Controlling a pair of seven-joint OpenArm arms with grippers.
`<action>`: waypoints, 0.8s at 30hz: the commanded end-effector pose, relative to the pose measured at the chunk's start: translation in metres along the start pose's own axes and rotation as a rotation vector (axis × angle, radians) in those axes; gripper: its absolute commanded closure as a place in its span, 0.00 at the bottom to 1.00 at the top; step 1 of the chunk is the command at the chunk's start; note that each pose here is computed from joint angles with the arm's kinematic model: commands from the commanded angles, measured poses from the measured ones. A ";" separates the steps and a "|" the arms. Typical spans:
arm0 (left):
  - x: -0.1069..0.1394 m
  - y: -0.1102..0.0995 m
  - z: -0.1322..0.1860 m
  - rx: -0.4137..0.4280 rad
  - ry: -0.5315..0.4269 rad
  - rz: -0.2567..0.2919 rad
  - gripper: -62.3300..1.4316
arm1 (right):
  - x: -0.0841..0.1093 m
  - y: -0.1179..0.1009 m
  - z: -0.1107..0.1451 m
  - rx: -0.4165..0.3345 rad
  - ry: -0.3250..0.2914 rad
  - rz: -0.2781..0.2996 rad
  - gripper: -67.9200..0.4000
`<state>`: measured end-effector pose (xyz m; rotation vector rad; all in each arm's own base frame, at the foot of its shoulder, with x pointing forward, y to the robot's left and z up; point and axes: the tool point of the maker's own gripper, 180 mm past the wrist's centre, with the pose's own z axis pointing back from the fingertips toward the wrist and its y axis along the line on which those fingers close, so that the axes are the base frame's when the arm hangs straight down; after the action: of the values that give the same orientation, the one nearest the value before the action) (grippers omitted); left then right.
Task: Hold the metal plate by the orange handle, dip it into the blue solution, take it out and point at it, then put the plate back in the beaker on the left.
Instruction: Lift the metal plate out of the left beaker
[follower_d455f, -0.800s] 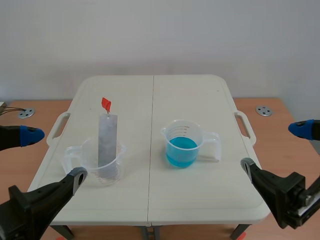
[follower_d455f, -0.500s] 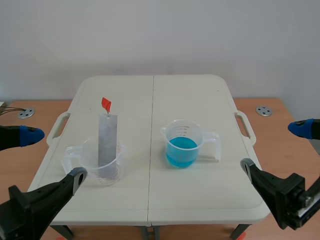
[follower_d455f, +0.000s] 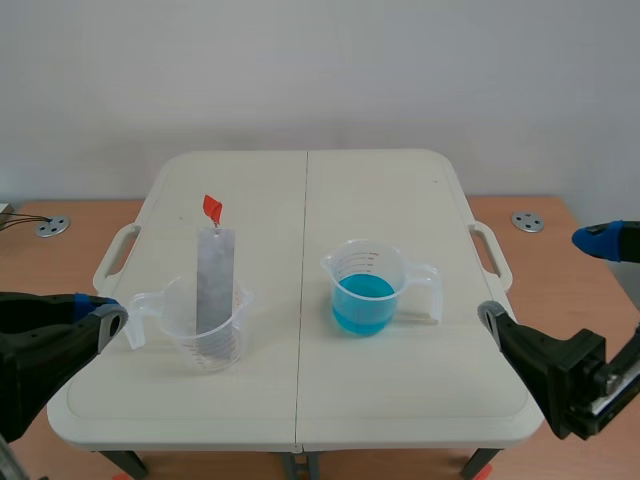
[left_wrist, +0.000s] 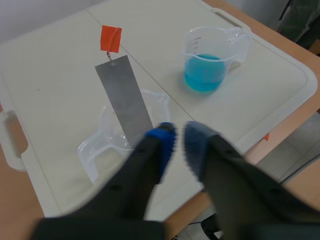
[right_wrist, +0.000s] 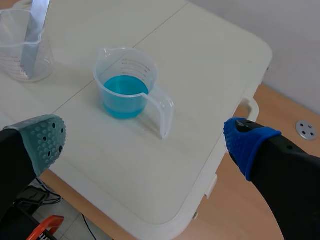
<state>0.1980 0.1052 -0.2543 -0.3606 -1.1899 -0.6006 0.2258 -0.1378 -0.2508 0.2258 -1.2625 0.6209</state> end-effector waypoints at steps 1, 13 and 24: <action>0.004 -0.001 0.000 -0.001 -0.017 -0.008 0.95 | 0.009 0.000 -0.001 -0.001 -0.031 0.007 0.02; -0.009 0.006 0.032 0.047 0.008 -0.034 0.95 | 0.031 0.024 -0.028 0.087 -0.102 0.044 0.02; -0.029 0.009 0.072 0.070 0.104 -0.066 0.95 | 0.053 0.035 -0.065 0.139 -0.133 0.081 0.02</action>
<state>0.1425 0.1634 -0.2618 -0.2129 -1.1021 -0.6362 0.2639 -0.0602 -0.2318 0.3317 -1.3418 0.7865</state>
